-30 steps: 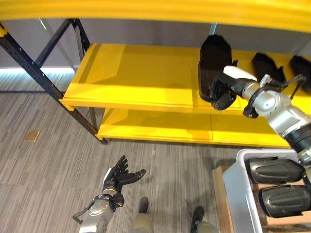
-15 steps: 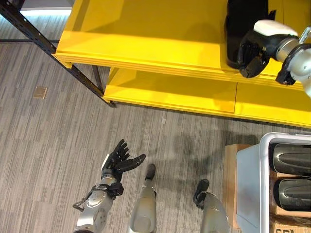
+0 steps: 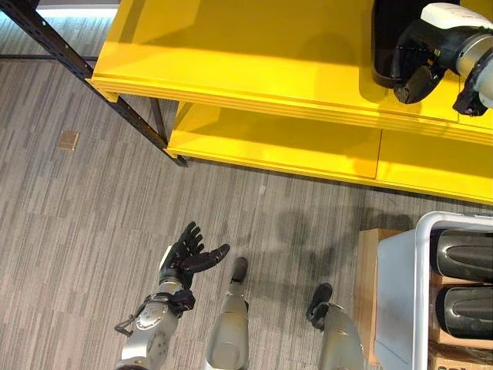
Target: Move parts from the plastic box to the shelf.
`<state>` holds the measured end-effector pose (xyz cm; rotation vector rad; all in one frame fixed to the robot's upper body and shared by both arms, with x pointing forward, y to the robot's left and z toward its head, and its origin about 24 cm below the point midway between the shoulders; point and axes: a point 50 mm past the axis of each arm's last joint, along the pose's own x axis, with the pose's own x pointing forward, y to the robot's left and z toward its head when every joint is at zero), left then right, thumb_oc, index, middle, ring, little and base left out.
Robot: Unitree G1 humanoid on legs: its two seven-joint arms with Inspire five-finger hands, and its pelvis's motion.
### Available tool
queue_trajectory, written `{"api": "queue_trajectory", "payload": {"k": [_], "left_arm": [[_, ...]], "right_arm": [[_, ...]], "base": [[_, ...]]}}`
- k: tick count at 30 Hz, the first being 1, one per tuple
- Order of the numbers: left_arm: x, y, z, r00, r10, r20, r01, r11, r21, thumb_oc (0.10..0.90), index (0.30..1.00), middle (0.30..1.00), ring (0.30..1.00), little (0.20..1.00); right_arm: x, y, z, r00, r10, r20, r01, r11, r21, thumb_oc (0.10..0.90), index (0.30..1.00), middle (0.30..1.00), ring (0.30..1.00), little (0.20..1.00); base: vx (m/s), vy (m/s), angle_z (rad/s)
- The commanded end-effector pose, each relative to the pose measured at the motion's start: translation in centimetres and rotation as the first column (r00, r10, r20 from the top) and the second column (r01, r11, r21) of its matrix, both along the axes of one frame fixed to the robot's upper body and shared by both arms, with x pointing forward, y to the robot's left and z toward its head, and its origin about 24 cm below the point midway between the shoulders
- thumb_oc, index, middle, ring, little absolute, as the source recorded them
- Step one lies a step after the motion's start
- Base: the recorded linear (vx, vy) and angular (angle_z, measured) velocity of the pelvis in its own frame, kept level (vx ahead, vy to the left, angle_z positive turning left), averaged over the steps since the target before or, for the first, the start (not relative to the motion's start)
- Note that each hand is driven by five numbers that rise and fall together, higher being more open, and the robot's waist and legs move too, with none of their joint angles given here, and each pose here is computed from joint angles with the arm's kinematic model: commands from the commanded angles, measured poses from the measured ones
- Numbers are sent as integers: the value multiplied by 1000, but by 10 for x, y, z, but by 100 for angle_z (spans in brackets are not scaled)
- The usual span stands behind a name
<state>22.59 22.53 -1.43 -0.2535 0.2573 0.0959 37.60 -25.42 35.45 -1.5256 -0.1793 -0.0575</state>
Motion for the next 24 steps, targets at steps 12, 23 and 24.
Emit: {"api": "queue_trajectory", "payload": {"k": [12,23,24], "left_arm": [[7,14,41,979,-33,202,24,999,46,900,1000,1000,1000,1000],[9,13,42,978,-25,209,16,999,44,900,1000,1000,1000,1000],[9,13,42,978,-24,208,15,999,44,900,1000,1000,1000,1000]], "right_arm": [[-37,-6,99,929,-51,367,46,999,21,624,613,613,613,613],[-32,-4,94,929,-55,365,44,998,38,900,1000,1000,1000,1000],[-31,-5,93,930,-55,364,44,998,38,900,1000,1000,1000,1000]], "base": [[-1,-6,3],[0,0,0],[0,0,0]]}}
